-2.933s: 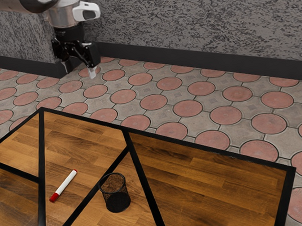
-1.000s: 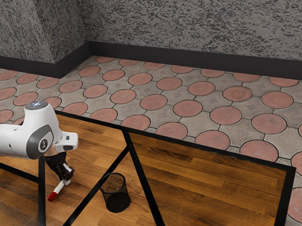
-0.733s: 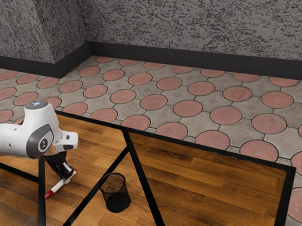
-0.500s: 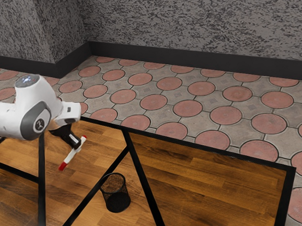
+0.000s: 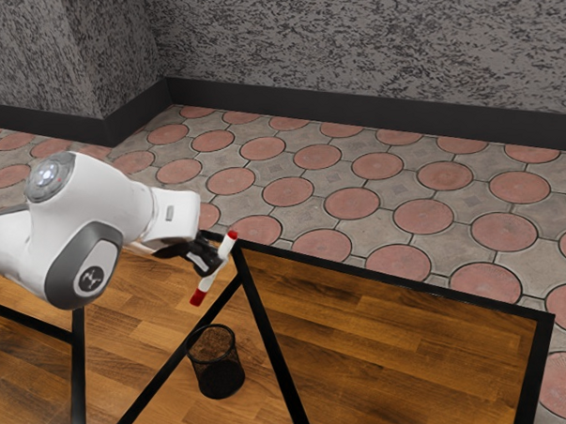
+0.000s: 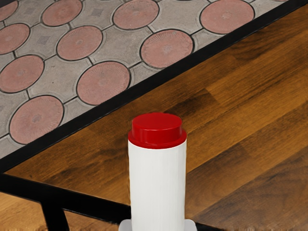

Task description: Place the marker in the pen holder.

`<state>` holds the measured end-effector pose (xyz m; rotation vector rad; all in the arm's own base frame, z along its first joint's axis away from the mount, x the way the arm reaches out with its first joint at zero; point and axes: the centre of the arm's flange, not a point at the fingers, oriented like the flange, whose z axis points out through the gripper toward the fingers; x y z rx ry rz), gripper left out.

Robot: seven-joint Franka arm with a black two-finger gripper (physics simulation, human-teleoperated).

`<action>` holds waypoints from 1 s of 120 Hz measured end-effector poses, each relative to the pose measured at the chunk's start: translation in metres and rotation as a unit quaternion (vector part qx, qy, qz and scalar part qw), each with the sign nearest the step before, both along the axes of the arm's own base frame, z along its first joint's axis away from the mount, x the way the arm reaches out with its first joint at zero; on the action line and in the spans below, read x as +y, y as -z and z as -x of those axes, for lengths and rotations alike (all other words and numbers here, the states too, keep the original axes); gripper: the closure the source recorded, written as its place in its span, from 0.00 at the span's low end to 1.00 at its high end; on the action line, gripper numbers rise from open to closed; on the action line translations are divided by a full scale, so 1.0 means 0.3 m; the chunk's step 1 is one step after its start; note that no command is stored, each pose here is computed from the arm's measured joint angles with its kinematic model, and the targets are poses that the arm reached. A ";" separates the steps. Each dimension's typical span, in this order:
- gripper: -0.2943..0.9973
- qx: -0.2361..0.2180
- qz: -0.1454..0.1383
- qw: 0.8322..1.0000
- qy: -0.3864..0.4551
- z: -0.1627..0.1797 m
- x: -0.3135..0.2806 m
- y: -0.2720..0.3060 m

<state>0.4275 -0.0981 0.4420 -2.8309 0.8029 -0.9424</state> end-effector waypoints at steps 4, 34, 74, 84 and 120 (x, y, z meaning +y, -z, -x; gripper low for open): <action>0.78 0.002 0.002 1.000 0.000 0.012 -0.008 0.016; 0.78 0.034 0.009 0.999 0.002 0.067 -0.056 0.169; 0.45 0.049 0.012 0.999 -0.004 0.059 -0.052 0.236; 0.38 0.048 0.014 0.999 -0.006 0.051 -0.047 0.228; 0.27 0.153 0.021 0.986 -0.068 -0.533 0.187 -0.338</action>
